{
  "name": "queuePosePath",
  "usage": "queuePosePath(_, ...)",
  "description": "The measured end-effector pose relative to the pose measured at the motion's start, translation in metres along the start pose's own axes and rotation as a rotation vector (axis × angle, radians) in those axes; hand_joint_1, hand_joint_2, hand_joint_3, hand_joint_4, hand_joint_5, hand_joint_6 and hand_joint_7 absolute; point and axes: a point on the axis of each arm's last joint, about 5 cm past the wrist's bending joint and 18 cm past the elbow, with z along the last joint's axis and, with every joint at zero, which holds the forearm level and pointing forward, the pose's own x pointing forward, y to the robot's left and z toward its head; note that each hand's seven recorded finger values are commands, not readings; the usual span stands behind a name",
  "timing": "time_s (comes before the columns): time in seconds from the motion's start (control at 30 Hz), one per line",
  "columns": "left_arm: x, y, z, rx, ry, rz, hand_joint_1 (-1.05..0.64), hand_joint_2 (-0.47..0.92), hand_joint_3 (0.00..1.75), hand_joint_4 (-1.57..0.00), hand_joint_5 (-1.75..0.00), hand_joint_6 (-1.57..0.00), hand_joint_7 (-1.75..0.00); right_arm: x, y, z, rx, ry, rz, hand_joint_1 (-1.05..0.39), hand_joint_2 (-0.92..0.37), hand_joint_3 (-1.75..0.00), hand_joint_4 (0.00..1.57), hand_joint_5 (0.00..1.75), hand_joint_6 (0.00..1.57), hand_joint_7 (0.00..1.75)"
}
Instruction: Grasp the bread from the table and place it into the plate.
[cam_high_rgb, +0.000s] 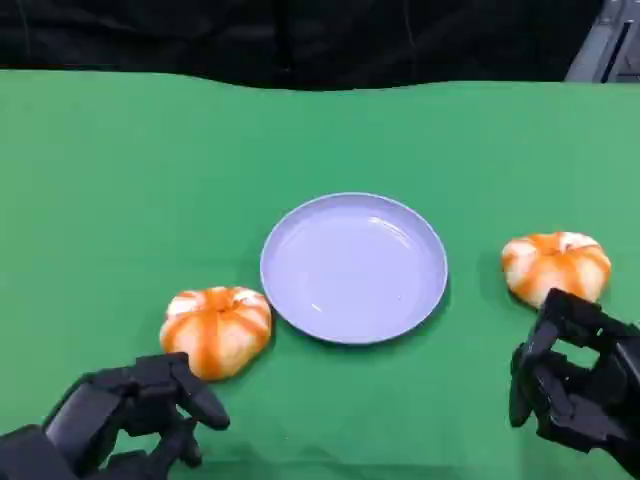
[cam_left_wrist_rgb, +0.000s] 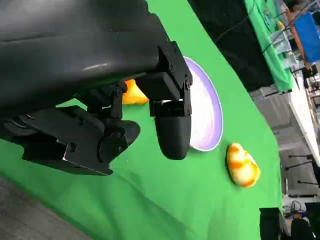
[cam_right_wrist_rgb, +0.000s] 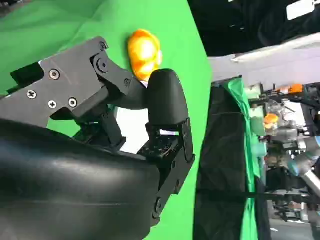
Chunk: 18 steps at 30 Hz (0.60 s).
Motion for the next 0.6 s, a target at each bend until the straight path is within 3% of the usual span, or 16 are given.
queuePosePath(0.33, 0.002, 0.001, -0.003, 0.002, 0.003, -0.001, 0.06, 0.71, 0.86, -0.74, -1.42, -0.77, -1.17, 0.002, -0.0017, 0.002, -0.006, 0.0, 0.006, -0.06, -0.76, -0.92, 0.86, 1.75, 0.68, 1.66)
queuePosePath(0.37, 0.002, 0.001, -0.003, 0.003, 0.0, -0.001, 0.0, 0.71, 0.73, -0.72, -1.26, -0.76, -1.03, 0.002, -0.0017, 0.002, -0.006, 0.0, 0.007, -0.06, -0.75, -0.92, 0.86, 1.75, 0.68, 1.66)
queuePosePath(0.43, 0.001, 0.001, -0.002, 0.023, -0.015, 0.007, -0.03, 0.72, 0.64, -0.72, -1.16, -0.78, -0.93, 0.002, -0.0017, 0.002, -0.006, 0.0, 0.005, -0.06, -0.75, -0.92, 0.85, 1.75, 0.68, 1.66)
queuePosePath(0.47, 0.001, 0.0, 0.0, 0.037, -0.029, 0.014, -0.24, 0.82, 0.35, -0.55, -0.77, -0.7, -0.58, 0.002, -0.0017, 0.002, -0.006, 0.001, 0.002, -0.05, -0.75, -0.93, 0.85, 1.75, 0.68, 1.66)
queuePosePath(0.5, 0.001, 0.0, 0.003, 0.094, -0.042, 0.025, -0.31, 0.87, 0.22, -0.53, -0.56, -0.72, -0.38, 0.002, -0.0017, 0.002, -0.006, 0.003, -0.001, -0.05, -0.75, -0.93, 0.85, 1.75, 0.68, 1.66)
queuePosePath(0.57, -0.001, 0.001, 0.015, 0.27, -0.087, 0.045, -0.67, 0.91, 0.14, -0.31, -0.23, -0.61, -0.11, 0.002, -0.002, 0.002, -0.006, 0.004, -0.004, -0.04, -0.75, -0.93, 0.85, 1.75, 0.68, 1.66)
queuePosePath(0.6, 0.0, 0.001, 0.022, 0.377, -0.108, 0.064, -0.76, 0.92, 0.15, -0.24, -0.16, -0.57, -0.06, 0.002, -0.002, 0.002, -0.006, 0.004, -0.003, -0.04, -0.75, -0.94, 0.84, 1.75, 0.67, 1.66)
